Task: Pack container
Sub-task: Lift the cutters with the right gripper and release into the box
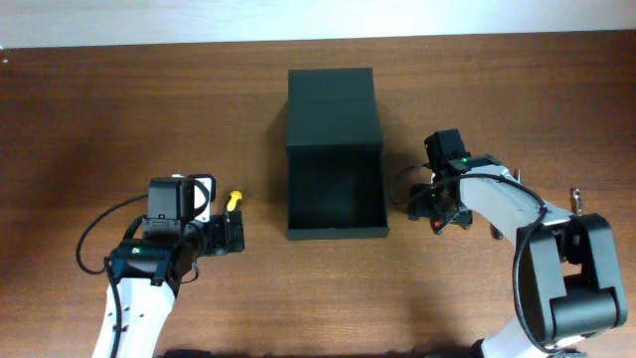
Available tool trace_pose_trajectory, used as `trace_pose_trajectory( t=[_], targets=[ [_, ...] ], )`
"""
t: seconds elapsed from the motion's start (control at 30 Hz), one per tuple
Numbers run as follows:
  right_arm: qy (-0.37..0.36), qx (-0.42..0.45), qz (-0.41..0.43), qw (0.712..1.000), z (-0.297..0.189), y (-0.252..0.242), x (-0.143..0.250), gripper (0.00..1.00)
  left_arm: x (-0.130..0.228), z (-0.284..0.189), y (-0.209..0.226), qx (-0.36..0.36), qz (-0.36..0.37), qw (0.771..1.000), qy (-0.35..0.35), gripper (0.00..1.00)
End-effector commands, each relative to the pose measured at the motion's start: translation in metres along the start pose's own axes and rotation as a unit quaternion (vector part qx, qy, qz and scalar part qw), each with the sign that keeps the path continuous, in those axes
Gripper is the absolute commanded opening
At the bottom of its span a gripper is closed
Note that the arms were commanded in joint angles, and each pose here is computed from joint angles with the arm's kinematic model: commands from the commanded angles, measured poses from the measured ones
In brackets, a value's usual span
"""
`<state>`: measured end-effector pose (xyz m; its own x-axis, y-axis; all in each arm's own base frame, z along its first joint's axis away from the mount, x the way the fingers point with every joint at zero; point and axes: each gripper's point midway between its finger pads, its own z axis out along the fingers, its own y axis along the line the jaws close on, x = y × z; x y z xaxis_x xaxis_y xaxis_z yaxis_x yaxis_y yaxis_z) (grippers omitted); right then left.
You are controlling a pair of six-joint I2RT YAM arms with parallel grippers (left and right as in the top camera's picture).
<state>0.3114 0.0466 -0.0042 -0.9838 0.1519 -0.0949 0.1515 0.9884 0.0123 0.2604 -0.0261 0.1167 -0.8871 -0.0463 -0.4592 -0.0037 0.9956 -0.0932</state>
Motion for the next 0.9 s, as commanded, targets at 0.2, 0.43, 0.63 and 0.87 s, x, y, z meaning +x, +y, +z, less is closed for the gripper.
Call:
trace_pose_trajectory(
  t=[0.2,0.43,0.63,0.87],
  targets=[
    [0.05,0.011,0.0,0.999,0.0255,-0.0041,0.0244,0.4,-0.0065,-0.0044,-0.0039,0.009,-0.001,1.0,-0.009,0.99],
    [0.05,0.011,0.0,0.999,0.0255,-0.0041,0.0243,0.29,-0.0065,-0.0044,-0.0039,0.009,-0.001,1.0,-0.009,0.99],
    [0.047,0.01,0.0,0.999,0.0256,-0.0035,0.0225,0.09,-0.0065,-0.0044,-0.0039,0.009,-0.001,1.0,-0.009,0.99],
    [0.04,0.008,0.0,0.999,0.0249,-0.0025,0.0185,0.04,-0.0065,-0.0044,-0.0039,0.009,-0.001,1.0,-0.009,0.99]
  ],
)
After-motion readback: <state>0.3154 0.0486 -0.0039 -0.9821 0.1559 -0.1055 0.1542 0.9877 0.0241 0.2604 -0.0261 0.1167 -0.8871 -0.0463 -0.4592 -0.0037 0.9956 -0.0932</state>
